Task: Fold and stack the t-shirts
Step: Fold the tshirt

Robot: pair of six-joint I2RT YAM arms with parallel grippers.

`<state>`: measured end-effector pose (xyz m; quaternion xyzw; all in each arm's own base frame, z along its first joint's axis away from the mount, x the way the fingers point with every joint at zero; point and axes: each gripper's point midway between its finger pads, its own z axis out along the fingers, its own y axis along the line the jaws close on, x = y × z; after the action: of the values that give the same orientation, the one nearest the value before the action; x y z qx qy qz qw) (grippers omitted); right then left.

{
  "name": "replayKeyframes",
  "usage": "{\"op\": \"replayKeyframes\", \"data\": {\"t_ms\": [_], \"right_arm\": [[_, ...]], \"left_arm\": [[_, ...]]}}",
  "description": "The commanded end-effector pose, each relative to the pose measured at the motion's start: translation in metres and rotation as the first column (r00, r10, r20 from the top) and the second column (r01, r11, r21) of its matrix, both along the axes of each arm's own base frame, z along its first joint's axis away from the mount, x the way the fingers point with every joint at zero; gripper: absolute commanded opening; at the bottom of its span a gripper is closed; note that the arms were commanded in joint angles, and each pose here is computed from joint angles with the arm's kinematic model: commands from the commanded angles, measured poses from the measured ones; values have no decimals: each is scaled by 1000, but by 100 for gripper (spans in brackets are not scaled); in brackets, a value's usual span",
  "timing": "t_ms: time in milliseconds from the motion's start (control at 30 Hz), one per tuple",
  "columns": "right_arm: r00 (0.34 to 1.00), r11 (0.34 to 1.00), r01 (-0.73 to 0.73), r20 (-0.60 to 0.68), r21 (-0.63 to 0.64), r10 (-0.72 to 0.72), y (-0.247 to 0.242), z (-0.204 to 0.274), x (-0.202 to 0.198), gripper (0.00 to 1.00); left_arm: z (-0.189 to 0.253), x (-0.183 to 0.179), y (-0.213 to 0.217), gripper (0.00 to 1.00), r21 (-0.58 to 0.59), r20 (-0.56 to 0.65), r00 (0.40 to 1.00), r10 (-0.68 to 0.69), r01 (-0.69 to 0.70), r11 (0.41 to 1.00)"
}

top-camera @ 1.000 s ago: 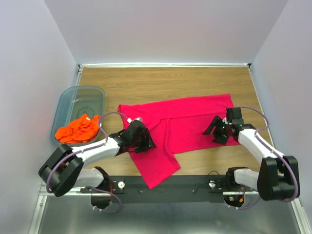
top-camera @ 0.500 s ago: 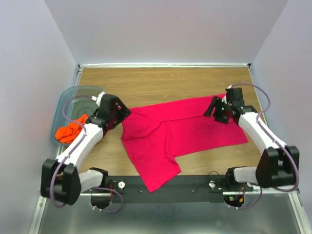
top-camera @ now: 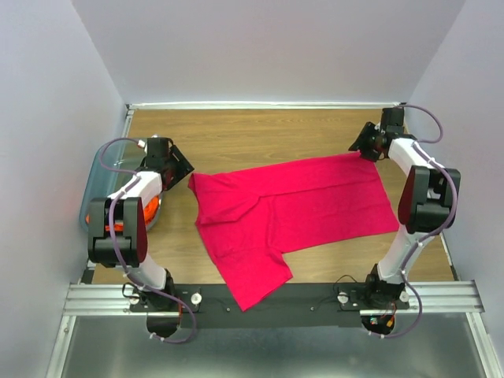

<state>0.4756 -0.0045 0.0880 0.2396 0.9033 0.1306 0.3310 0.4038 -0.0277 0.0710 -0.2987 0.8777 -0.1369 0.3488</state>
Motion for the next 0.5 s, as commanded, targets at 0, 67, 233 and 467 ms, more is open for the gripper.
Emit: {"op": "replayKeyframes", "data": {"t_ms": [0,67,233,467], "right_arm": [[1000,999,5,19,33,-6,-13,-10,24,54],[1000,998,15,16,55,-16,-18,-18,30,53],[999,994,24,-34,105,-20,-21,-51,33,49],[988,985,129,-102,118,-117,-47,-88,17,49]], "left_arm": [[6,11,-8,72,-28,47,997,-53,54,998],[6,11,-8,72,-31,51,997,-52,54,998],[1,10,-13,72,-32,40,997,-70,71,997],[-4,11,-28,72,-12,29,994,-108,108,994]]}}
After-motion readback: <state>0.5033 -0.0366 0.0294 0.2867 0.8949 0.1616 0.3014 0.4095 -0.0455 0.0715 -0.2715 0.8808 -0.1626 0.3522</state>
